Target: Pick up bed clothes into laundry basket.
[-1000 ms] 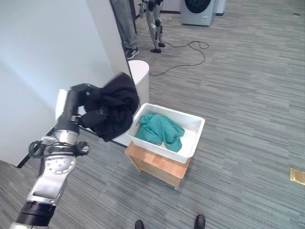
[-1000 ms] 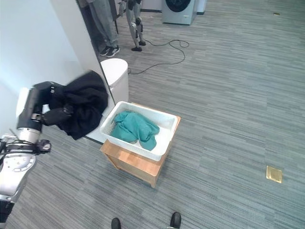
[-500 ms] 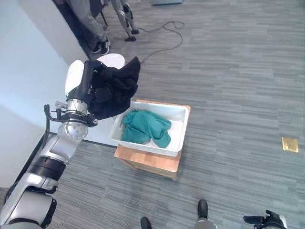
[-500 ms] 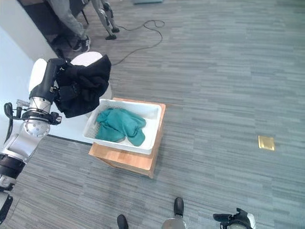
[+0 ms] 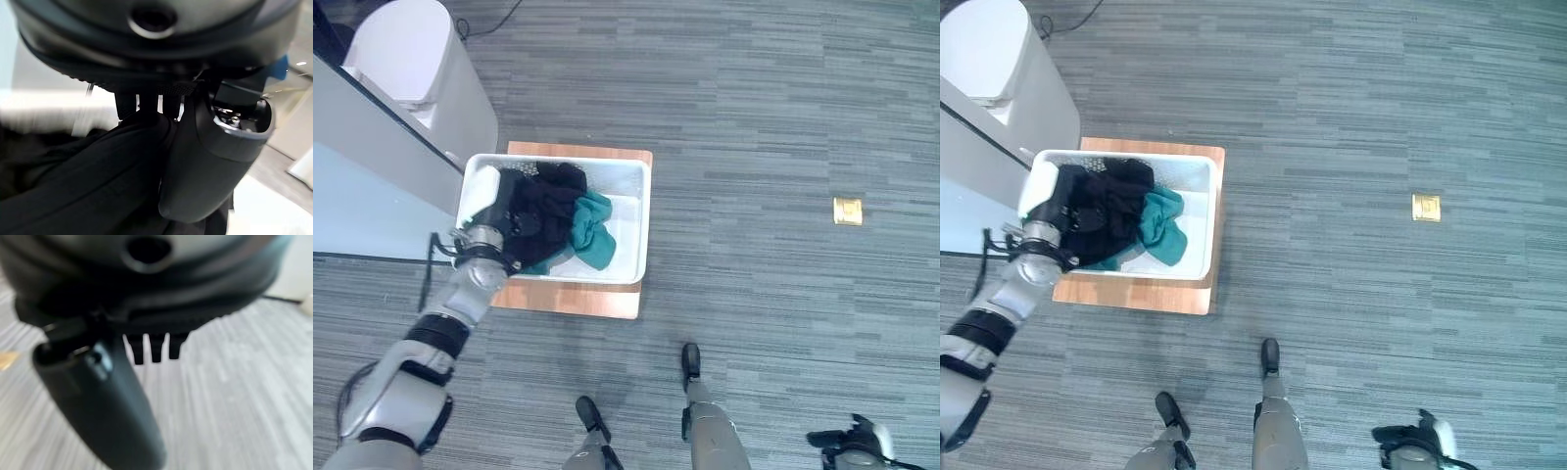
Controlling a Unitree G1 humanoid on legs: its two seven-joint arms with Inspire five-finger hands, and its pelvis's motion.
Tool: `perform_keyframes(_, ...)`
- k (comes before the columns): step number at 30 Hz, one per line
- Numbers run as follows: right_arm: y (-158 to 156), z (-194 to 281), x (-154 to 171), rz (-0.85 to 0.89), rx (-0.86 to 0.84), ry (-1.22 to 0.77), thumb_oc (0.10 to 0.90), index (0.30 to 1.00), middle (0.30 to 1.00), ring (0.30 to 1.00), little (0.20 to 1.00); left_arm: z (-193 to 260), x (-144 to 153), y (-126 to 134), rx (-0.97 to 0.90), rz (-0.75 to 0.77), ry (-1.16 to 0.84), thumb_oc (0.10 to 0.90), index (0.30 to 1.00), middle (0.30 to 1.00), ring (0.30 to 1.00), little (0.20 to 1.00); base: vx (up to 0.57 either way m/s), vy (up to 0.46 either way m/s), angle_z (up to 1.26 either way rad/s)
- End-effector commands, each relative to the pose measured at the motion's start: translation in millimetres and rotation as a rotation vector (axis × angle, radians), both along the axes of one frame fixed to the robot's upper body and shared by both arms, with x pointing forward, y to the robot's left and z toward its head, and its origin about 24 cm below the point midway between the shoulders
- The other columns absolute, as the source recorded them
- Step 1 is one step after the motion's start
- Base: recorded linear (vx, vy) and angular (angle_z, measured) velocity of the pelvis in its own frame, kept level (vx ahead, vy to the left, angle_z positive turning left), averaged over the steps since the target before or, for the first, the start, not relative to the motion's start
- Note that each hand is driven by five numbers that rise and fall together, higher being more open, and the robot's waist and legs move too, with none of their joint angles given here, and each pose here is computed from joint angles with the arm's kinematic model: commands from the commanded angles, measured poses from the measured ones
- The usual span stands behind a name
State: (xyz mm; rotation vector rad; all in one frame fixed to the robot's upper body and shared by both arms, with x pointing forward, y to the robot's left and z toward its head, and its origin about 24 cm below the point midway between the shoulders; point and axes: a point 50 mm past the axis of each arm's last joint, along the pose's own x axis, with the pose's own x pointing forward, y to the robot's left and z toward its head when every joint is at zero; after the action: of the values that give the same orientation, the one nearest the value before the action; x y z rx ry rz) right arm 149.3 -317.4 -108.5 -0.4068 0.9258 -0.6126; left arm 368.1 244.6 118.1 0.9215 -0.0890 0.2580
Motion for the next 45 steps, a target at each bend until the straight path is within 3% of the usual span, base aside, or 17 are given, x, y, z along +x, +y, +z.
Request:
perform_keyframes(1,-4.9,-3.2,-16.8,-0.034,-0.087,0.053,0.800,0.900,0.900,0.900,0.900,93.3,19.7,6.0,-0.087,0.059,-0.327,0.400,0.300,0.300,0.300,0.300,-0.02,-0.022,-0.17)
perform_keyframes(4,6.4,-6.2,-11.5,0.011,-0.079,0.046,0.800,0.900,0.900,0.900,0.900,94.4,21.7,-15.4,-0.088,-0.014,-0.345,0.400,0.300,0.300,0.300,0.300,0.01,0.004,0.09)
perform_keyframes(6,10.0,-6.1,-7.4,0.029,-0.076,0.035,0.800,0.900,0.900,0.900,0.900,101.9,23.1,-24.1,-0.056,-0.041,-0.364,0.800,0.900,0.900,0.900,0.900,0.01,0.001,0.09)
perform_keyframes(14,22.4,-7.0,1.0,0.093,-0.056,0.004,0.800,0.900,0.900,0.900,0.900,124.3,27.7,-17.5,0.196,0.040,-0.385,0.800,0.900,0.900,0.900,0.900,0.03,-0.009,-0.06)
perform_keyframes(21,30.4,-13.9,-7.0,0.161,-0.043,0.056,0.800,0.900,0.900,0.900,0.900,124.7,19.3,19.8,0.324,0.190,-0.372,0.800,0.900,0.900,0.900,0.900,0.03,-0.026,-0.01)
perform_keyframes(26,39.3,-16.3,-5.9,0.217,-0.030,0.074,0.800,0.900,0.900,0.900,0.900,139.0,-6.8,34.1,0.187,0.202,-0.549,0.800,0.900,0.900,0.900,0.900,0.04,-0.006,0.11)
perform_keyframes(32,33.8,40.7,74.0,0.294,-0.109,-0.233,0.800,0.900,0.900,0.900,0.900,126.3,-55.4,31.3,-0.217,0.056,-0.756,0.800,0.900,0.900,0.900,0.900,0.03,0.012,0.16)
perform_keyframes(35,33.1,77.0,106.5,0.341,-0.145,-0.387,0.800,0.900,0.900,0.900,0.900,98.7,-77.9,27.5,-0.403,-0.023,-0.752,0.800,0.900,0.900,0.900,0.900,0.04,0.015,0.26)
perform_keyframes(38,35.6,122.8,130.6,0.355,-0.115,-0.611,0.800,0.900,0.900,0.900,0.900,53.0,-99.2,31.2,-0.558,-0.034,-0.622,0.800,0.900,0.900,0.900,0.900,0.02,0.037,0.27)
perform_keyframes(39,31.0,103.1,102.4,0.358,-0.076,-0.575,0.800,0.900,0.900,0.900,0.900,37.9,-110.0,35.9,-0.548,-0.008,-0.578,0.800,0.900,0.900,0.900,0.900,-0.02,0.076,0.32)
perform_keyframes(41,39.0,94.8,83.8,0.339,-0.026,-0.594,0.800,0.900,0.900,0.900,0.900,-2.0,-130.4,40.7,-0.536,0.061,-0.421,0.800,0.900,0.900,0.900,0.900,0.02,0.073,0.20)
perform_keyframes(45,63.0,97.8,73.7,0.387,0.033,-0.664,0.800,0.900,0.900,0.900,0.900,-66.8,-156.9,37.6,-0.678,0.159,-0.183,0.800,0.900,0.900,0.900,0.900,0.00,0.065,0.10)
